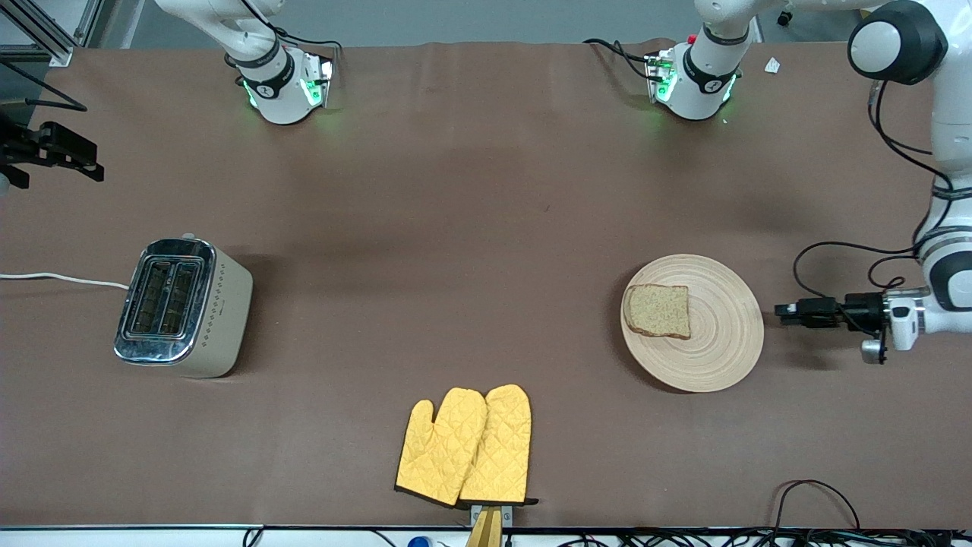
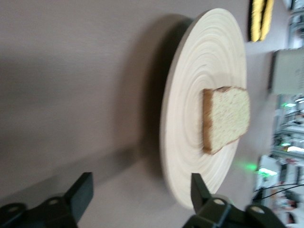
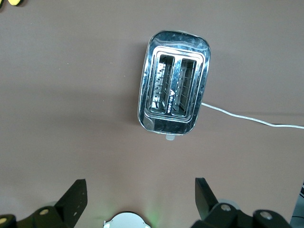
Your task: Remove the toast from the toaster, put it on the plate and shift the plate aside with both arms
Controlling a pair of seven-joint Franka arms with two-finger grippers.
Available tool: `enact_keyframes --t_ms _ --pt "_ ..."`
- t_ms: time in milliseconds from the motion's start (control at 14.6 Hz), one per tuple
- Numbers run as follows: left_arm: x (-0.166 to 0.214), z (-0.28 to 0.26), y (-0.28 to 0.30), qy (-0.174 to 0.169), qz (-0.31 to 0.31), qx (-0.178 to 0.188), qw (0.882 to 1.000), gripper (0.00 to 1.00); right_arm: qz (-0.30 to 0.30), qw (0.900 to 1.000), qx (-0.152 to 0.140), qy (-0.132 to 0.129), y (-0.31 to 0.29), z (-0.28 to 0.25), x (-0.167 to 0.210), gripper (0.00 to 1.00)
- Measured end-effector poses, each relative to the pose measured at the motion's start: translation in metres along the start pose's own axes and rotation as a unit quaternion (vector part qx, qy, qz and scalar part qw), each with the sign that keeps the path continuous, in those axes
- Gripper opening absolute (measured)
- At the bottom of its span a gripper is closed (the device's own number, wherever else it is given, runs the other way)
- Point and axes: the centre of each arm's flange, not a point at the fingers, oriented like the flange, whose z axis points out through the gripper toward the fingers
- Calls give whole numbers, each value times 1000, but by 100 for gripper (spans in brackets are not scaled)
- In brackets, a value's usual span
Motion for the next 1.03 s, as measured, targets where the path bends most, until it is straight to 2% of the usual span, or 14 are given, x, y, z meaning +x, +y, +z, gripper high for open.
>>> enact_keyframes --t_ms 68,205,342,547,684,1026 --pt "5 -20 10 -6 9 29 1000 100 0 1000 0 0 0 0 0 100" --pt "20 -57 51 -21 15 93 995 100 0 1000 0 0 0 0 0 100" --pt "41 -82 120 -33 27 158 986 100 0 1000 0 0 0 0 0 100" --pt "65 -96 245 -34 45 248 967 100 0 1000 0 0 0 0 0 100" --pt "66 -96 322 -31 47 285 957 100 0 1000 0 0 0 0 0 100" --pt "37 -77 472 -33 -6 366 930 100 0 1000 0 1 0 0 0 100"
